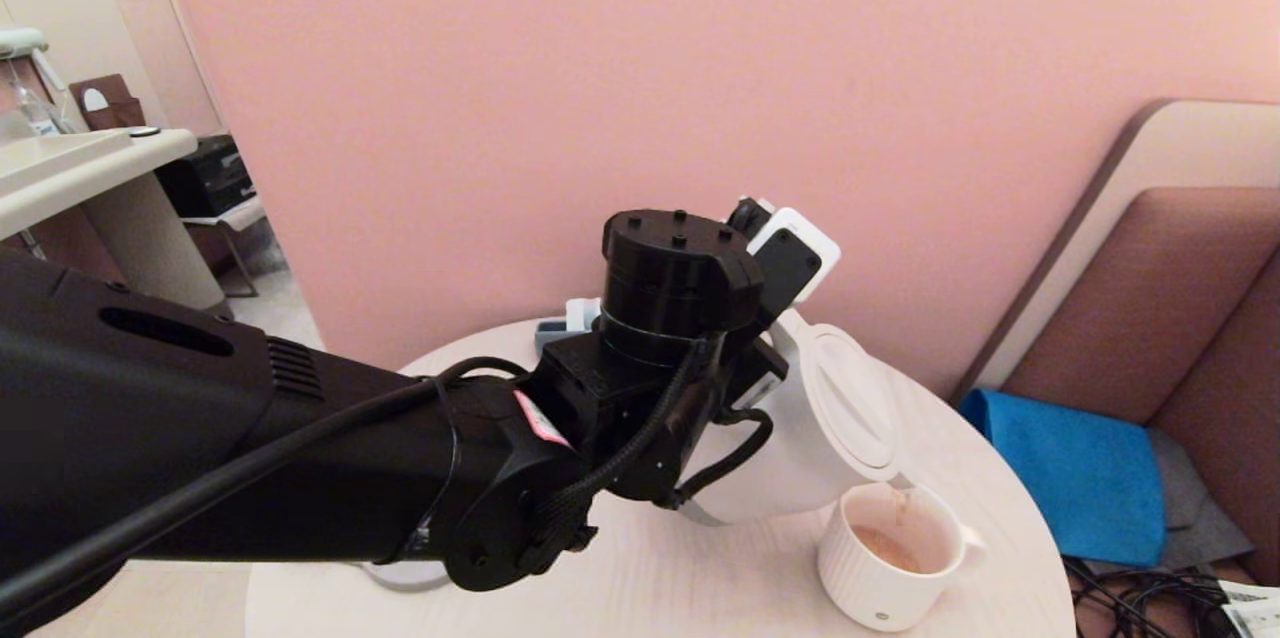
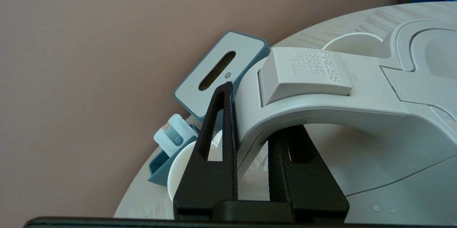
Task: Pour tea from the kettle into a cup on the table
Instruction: Pour water into the cup
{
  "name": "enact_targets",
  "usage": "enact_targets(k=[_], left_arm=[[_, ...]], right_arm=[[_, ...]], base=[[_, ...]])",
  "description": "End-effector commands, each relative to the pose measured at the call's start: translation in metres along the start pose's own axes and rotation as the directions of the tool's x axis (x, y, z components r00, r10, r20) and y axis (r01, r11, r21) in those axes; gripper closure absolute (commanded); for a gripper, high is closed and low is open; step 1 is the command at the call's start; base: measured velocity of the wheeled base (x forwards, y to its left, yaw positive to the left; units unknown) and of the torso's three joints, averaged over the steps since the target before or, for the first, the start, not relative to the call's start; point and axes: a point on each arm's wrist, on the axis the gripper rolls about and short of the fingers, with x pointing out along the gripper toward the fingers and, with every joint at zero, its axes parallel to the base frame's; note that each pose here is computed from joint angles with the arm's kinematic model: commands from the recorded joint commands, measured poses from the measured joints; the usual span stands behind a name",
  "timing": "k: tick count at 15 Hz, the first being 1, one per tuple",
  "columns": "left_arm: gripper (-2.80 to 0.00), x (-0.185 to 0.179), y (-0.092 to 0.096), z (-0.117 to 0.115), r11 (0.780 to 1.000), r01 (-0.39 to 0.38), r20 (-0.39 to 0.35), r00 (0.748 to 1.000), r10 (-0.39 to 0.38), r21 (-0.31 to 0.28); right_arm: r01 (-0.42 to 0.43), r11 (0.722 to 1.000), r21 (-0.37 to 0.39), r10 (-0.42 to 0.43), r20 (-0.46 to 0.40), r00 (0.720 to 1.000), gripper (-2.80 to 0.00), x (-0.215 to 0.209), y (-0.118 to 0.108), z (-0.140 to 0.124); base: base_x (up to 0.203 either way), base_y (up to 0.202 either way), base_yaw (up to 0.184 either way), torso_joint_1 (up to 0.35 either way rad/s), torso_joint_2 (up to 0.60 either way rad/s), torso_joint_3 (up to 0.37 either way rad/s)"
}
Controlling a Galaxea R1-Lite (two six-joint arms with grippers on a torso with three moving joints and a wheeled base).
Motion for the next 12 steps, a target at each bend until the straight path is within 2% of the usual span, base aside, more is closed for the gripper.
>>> enact_targets(k=[1,12], left_arm=[[0.0,0.0005,-0.0004,-0.0005,1.0,-0.003,-0.001,1.0,0.003,0.002],[0.0,0.0,-0.0004,-0.0012,1.0,-0.007,-0.005,1.0,0.007,0.011]], right_arm=[[-0.001,1.0,-0.001,0.001,0.0,1.0,0.0,0.0,0.0,0.0001],[-0.001,1.0,-0.001,0.001,-0.001,1.0,0.0,0.0001,0.0,-0.0002]], base=[[0.0,0.0,0.0,0.0,0.0,0.0],[0.0,0.0,0.0,0.0,0.0,0.0]])
